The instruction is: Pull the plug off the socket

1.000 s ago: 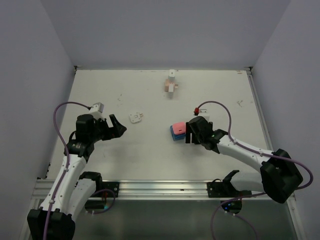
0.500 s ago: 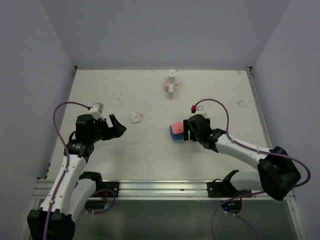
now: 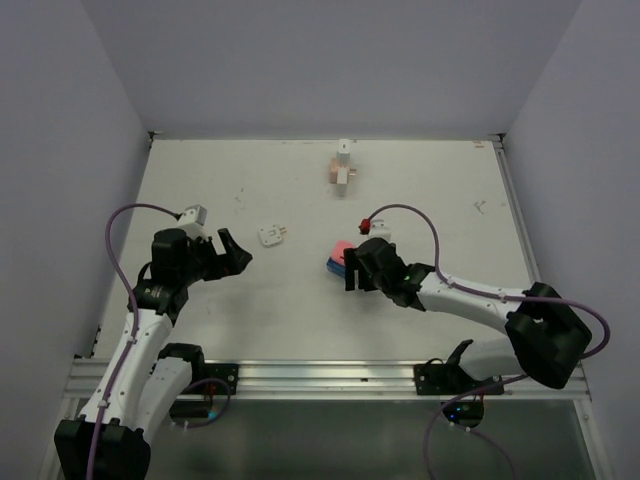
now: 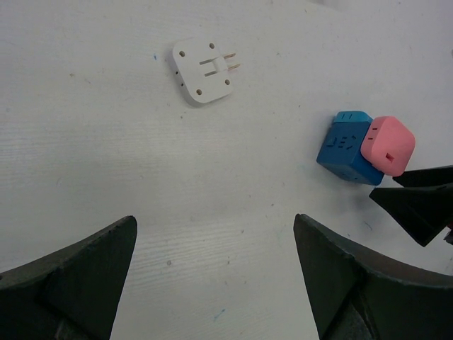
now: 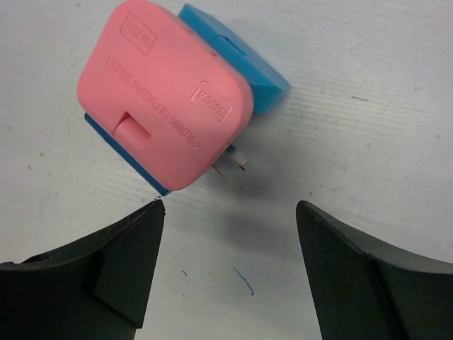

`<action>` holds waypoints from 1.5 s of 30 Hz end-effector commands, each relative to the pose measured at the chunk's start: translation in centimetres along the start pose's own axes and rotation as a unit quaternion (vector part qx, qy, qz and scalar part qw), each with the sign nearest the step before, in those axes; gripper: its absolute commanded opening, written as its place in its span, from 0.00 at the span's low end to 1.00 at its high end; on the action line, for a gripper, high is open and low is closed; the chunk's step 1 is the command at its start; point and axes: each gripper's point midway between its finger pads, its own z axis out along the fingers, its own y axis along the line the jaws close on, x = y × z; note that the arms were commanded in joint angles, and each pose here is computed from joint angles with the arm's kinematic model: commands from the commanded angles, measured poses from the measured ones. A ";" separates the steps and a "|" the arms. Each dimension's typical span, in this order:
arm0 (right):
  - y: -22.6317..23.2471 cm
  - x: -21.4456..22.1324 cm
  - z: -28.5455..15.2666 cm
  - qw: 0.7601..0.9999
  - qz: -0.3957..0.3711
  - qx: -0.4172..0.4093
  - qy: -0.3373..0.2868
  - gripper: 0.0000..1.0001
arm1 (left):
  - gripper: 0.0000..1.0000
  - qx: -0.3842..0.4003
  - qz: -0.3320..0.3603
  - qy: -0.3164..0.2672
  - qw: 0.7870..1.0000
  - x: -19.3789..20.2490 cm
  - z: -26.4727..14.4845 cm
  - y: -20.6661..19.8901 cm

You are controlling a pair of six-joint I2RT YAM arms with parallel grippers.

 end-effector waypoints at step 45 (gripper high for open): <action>-0.5 -8.1 -10.5 0.988 0.087 -0.011 -0.127 0.99 | 0.97 0.105 0.278 -0.091 0.950 8.7 12.6 -19.0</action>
